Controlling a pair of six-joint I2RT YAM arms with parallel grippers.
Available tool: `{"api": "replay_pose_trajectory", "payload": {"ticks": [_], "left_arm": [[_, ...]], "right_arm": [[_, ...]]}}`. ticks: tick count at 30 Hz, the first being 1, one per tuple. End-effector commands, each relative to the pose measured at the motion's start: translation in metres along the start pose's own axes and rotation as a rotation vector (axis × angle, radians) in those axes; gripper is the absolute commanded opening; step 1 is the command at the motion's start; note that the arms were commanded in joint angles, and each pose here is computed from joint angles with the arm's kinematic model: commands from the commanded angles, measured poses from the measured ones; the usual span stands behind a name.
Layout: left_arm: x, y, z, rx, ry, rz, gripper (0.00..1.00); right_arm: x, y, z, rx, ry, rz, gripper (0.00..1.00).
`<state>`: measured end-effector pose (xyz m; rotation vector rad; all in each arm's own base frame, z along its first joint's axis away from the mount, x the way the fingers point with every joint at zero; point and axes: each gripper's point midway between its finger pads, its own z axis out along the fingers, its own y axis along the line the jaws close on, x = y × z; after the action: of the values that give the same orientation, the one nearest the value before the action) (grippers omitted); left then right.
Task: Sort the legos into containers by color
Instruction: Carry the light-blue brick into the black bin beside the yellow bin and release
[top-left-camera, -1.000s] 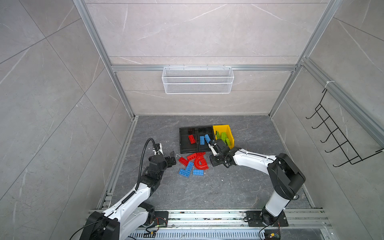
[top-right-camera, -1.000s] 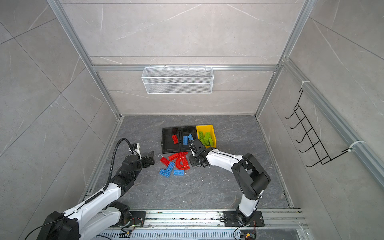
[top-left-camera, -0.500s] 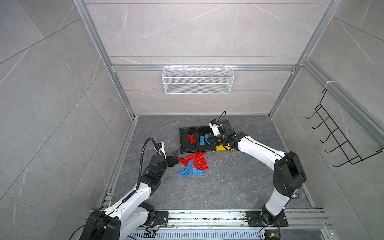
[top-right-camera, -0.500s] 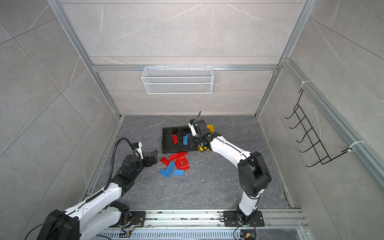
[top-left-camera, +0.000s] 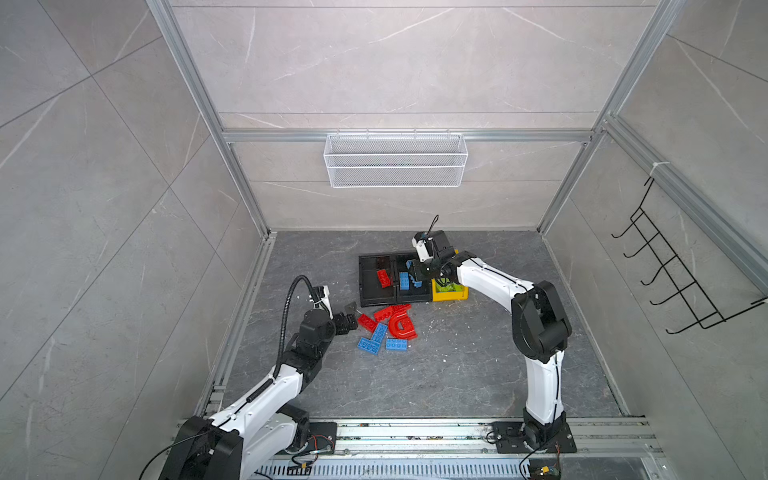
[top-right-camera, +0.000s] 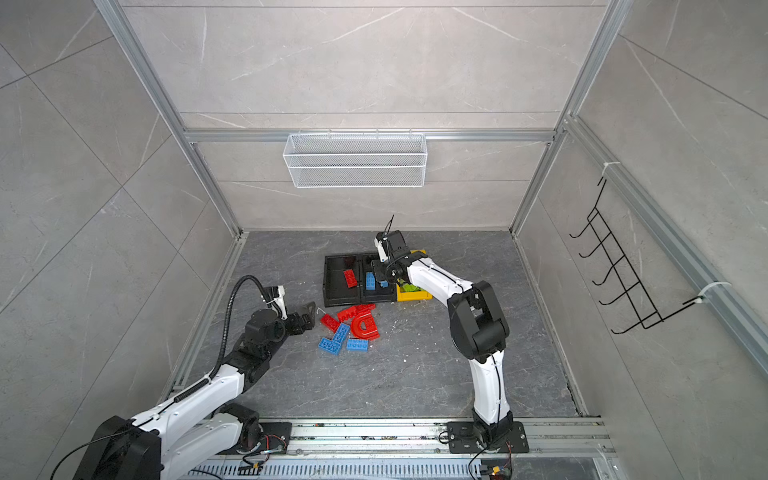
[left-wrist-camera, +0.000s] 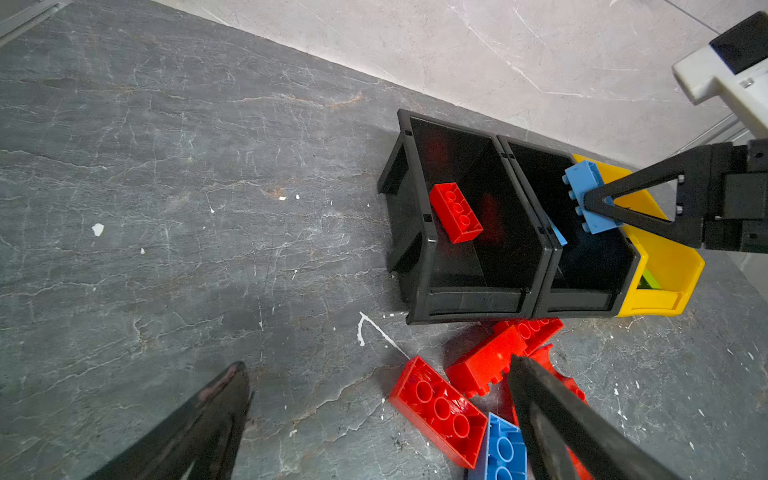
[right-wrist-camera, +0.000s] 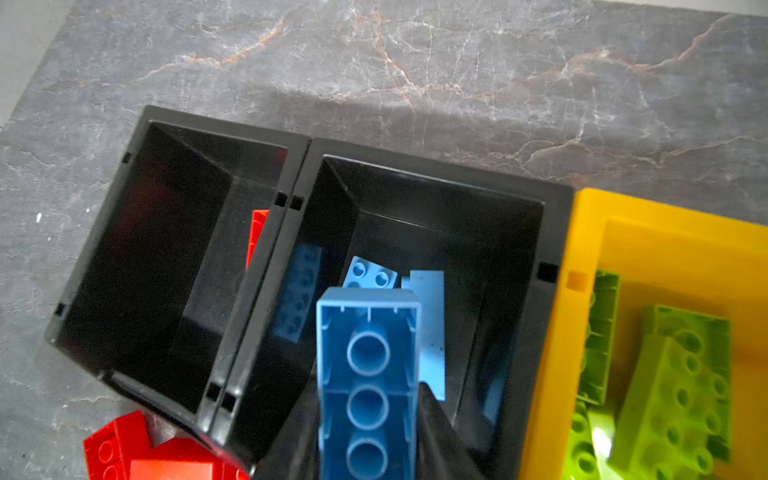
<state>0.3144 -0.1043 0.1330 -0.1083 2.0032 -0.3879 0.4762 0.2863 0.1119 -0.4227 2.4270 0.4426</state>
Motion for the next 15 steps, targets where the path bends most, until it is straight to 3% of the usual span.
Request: {"api": "replay_pose_trajectory", "payload": {"ticks": [1,5,9,15], "left_arm": [[-0.011,-0.001,-0.001,-0.01,-0.035,0.012,1.0],[-0.012,0.001,-0.002,-0.017,-0.043,0.012,1.0],[-0.014,0.002,-0.004,-0.026,-0.05,0.013,1.0],[-0.015,0.003,-0.004,-0.03,-0.049,0.011,1.0]], "right_arm": [[-0.01,0.004,0.003,-0.01,-0.002,-0.003,0.42],[-0.016,0.008,-0.008,-0.022,-0.012,-0.015,0.53],[-0.009,0.008,-0.031,-0.006,-0.009,-0.045,0.56],[0.039,0.019,-0.065,0.003,0.036,-0.062,0.64]]}}
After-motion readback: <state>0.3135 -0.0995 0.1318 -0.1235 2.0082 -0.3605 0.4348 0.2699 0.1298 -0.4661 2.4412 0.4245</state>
